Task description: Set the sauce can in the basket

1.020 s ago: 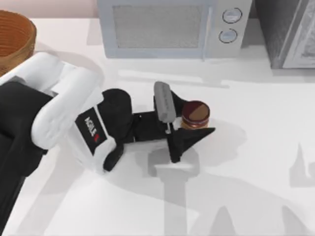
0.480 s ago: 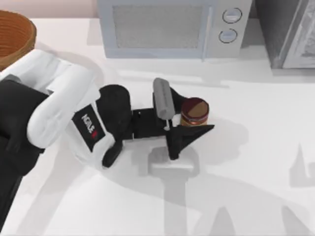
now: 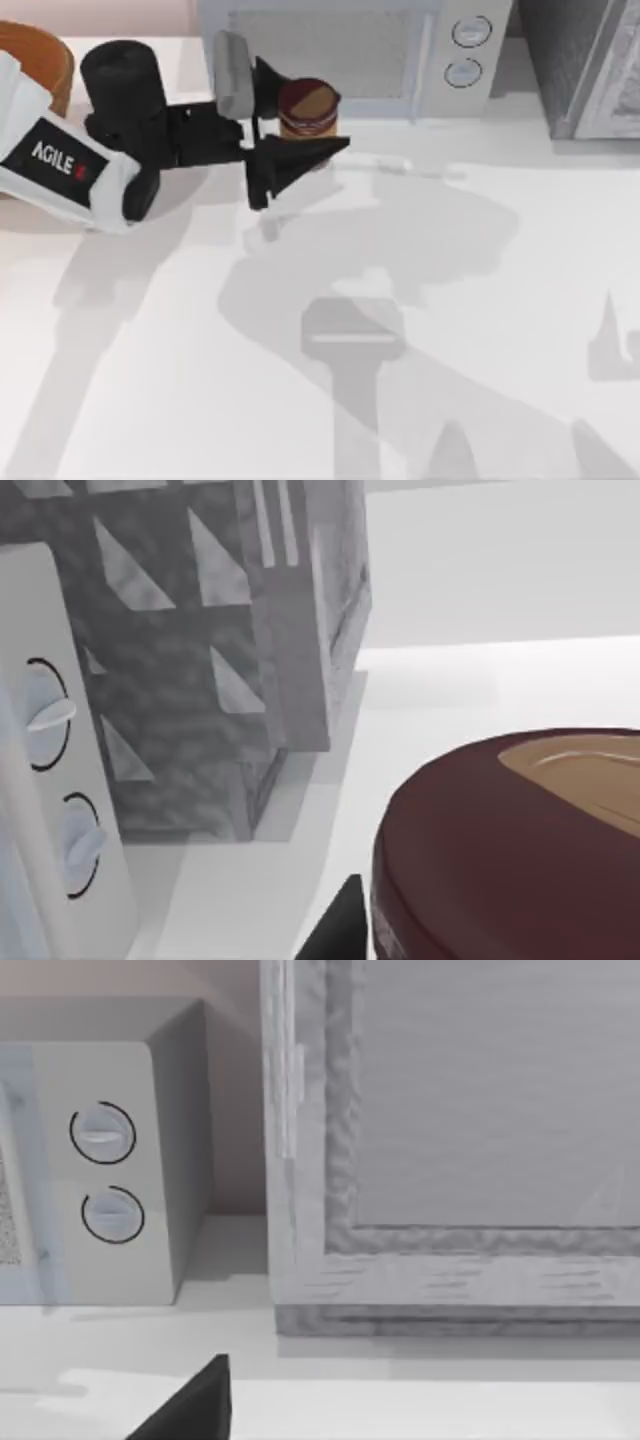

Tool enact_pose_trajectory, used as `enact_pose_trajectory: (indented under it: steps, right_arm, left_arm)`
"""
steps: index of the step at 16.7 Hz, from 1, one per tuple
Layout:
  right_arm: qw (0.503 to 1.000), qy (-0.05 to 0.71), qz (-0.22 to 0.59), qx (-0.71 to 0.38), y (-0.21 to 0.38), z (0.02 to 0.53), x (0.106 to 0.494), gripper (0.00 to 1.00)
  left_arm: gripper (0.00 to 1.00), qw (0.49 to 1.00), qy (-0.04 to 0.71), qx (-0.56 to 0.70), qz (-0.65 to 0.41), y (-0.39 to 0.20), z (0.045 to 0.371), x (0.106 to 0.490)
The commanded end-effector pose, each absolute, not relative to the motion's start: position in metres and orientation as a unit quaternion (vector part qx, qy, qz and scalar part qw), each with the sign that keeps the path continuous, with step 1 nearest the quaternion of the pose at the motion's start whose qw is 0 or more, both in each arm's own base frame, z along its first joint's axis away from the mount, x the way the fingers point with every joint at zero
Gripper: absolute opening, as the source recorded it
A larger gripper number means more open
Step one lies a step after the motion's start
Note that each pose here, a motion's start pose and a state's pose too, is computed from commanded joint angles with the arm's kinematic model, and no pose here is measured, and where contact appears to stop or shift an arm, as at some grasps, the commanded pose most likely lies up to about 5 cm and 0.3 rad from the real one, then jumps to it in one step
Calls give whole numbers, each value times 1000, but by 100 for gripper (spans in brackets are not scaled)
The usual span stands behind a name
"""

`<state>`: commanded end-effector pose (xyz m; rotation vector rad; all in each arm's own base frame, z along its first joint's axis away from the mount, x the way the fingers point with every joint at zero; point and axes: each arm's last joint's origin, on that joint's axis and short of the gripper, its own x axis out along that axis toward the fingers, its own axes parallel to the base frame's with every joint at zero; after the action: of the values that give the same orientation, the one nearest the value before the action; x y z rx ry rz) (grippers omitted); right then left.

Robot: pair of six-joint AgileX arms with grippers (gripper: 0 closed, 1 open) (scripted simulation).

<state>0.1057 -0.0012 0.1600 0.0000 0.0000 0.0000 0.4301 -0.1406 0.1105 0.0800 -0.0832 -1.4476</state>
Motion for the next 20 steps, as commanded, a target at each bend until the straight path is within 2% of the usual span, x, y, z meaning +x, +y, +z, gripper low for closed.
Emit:
enact_pose_trajectory:
  steps: [6, 12, 15, 20]
  right_arm:
    - [1000, 0, 0, 0, -1, 160, 106, 100]
    - [1000, 0, 0, 0, -1, 160, 106, 100]
    - [1000, 0, 0, 0, -1, 160, 106, 100]
    - [1000, 0, 0, 0, -1, 160, 106, 100]
  left_arm:
    - [0, 813, -34, 41, -580, 20, 188, 456]
    - [0, 898, -9, 14, -439, 189, 227, 416]
    - [0, 917, -2, 1, -399, 228, 233, 397]
    - [0, 919, 0, -2, -394, 232, 231, 396]
